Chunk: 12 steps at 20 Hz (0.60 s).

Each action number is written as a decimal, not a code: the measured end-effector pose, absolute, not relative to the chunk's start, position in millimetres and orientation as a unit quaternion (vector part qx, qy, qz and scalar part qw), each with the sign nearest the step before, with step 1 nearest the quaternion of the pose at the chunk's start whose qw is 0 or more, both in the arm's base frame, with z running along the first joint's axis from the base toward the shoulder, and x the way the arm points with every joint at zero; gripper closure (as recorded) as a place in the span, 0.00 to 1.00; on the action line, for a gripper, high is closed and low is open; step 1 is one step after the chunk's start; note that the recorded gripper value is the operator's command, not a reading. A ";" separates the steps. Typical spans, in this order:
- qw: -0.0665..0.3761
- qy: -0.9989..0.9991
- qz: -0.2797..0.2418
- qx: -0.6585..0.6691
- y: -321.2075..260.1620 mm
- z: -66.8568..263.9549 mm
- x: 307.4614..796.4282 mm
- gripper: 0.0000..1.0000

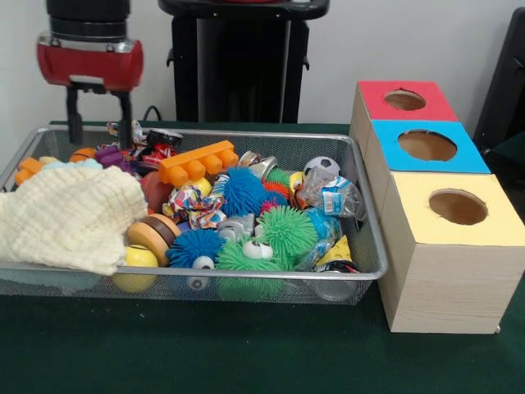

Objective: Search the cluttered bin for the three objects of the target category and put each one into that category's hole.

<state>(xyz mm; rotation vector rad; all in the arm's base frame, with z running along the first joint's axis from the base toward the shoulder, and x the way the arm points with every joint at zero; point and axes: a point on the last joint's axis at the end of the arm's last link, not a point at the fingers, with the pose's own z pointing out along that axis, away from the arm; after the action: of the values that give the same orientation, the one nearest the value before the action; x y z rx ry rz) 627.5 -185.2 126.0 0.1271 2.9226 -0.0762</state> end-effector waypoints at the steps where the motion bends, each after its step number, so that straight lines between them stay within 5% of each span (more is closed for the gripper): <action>1: 0.106 0.993 -0.026 0.036 -176.0 125.1 628.4 0.00; 12: 0.099 0.995 -0.006 -0.019 -97.5 97.4 597.8 0.00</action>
<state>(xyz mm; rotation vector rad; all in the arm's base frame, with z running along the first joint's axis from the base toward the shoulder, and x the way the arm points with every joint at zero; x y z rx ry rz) 597.8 -97.5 97.4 -0.0549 2.9437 -0.0189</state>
